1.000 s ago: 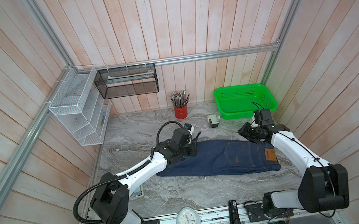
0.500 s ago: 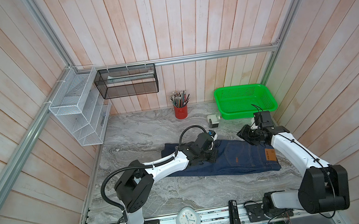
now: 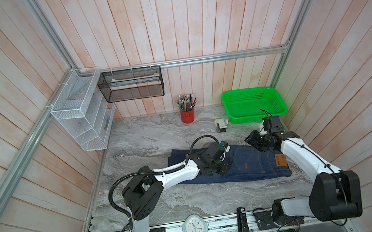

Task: Fold and stack the trousers
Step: Fold the trousers at the center of the table.

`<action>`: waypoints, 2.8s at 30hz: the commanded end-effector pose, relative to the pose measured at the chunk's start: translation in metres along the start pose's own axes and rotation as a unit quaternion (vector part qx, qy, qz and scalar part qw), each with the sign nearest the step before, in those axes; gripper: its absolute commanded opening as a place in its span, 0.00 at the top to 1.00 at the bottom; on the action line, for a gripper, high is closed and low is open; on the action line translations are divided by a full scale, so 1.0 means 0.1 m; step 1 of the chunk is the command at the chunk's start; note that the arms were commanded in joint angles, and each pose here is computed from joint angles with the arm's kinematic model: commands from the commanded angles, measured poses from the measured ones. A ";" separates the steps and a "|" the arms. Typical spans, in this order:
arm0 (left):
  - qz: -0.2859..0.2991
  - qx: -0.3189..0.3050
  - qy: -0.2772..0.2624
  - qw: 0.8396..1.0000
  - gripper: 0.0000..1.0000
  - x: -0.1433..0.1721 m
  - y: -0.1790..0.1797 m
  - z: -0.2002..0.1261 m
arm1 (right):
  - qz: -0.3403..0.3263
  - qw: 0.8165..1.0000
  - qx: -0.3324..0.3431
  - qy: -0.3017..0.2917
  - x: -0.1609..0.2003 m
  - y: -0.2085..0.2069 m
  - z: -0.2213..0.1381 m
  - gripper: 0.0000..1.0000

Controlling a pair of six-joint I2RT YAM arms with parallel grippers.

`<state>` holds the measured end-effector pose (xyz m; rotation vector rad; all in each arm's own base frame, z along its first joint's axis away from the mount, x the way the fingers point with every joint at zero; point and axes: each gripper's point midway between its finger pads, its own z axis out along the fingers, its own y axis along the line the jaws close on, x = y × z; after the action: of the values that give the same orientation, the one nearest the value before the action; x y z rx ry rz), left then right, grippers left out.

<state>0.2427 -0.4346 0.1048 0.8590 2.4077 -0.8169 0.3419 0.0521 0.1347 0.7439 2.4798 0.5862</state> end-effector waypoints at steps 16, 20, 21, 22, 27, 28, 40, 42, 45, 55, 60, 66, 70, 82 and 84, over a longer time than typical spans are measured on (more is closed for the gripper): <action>-0.098 -0.062 -0.208 0.971 0.33 -0.81 0.68 -1.67 | -0.071 0.987 0.016 0.143 1.19 0.03 0.30 0.43; -0.145 -0.078 -0.203 0.965 0.33 -0.59 1.05 -1.78 | -0.085 0.984 -0.015 0.157 1.31 0.11 0.37 0.43; -0.151 -0.079 -0.200 0.965 0.34 -0.55 1.09 -1.77 | -0.092 0.983 -0.026 0.160 1.33 0.17 0.38 0.43; -0.157 -0.078 -0.198 0.964 0.34 -0.51 1.12 -1.76 | -0.100 0.981 -0.036 0.160 1.35 0.23 0.39 0.44; -0.175 -0.077 -0.191 0.963 0.34 -0.41 1.21 -1.70 | -0.124 0.973 -0.053 0.185 1.49 0.37 0.56 0.45; -0.175 -0.077 -0.192 0.963 0.34 -0.40 1.21 -1.71 | -0.125 0.973 -0.053 0.187 1.50 0.37 0.60 0.45; -0.179 -0.105 -0.204 0.957 0.35 -0.32 1.37 -1.92 | -0.192 0.954 -0.124 0.195 1.56 1.01 0.62 0.87; -0.180 -0.114 -0.211 0.954 0.35 -0.31 1.42 -2.00 | -0.208 0.945 -0.152 0.202 1.62 1.26 0.52 0.98; -0.183 -0.128 -0.222 0.949 0.35 -0.31 1.51 -2.13 | -0.230 0.935 -0.181 0.201 1.68 1.61 0.36 1.00; -0.201 -0.162 -0.240 0.936 0.35 -0.22 1.75 -2.41 | -0.218 0.935 -0.222 0.169 1.43 1.92 0.02 1.00; -0.205 -0.162 -0.236 0.936 0.35 -0.19 1.79 -2.39 | -0.165 0.966 -0.134 0.149 1.21 1.18 0.30 1.00; -0.211 -0.158 -0.222 0.939 0.35 -0.18 1.83 -2.28 | -0.117 0.981 -0.079 0.130 1.10 0.59 0.49 1.00; -0.215 -0.150 -0.207 0.943 0.35 -0.17 1.84 -2.18 | -0.107 0.981 -0.065 0.146 1.20 0.43 0.61 1.00; -0.236 -0.160 -0.158 0.945 0.34 0.00 1.95 -1.98 | -0.111 0.987 0.002 0.120 1.11 0.19 0.61 0.71; -0.240 -0.163 -0.152 0.945 0.34 0.02 1.96 -1.96 | -0.114 0.986 0.001 0.121 1.10 0.21 0.58 0.62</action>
<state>0.3314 -0.1827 0.1699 0.0063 2.3815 -0.6398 0.2998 0.1578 0.0610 0.3928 2.7323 0.6936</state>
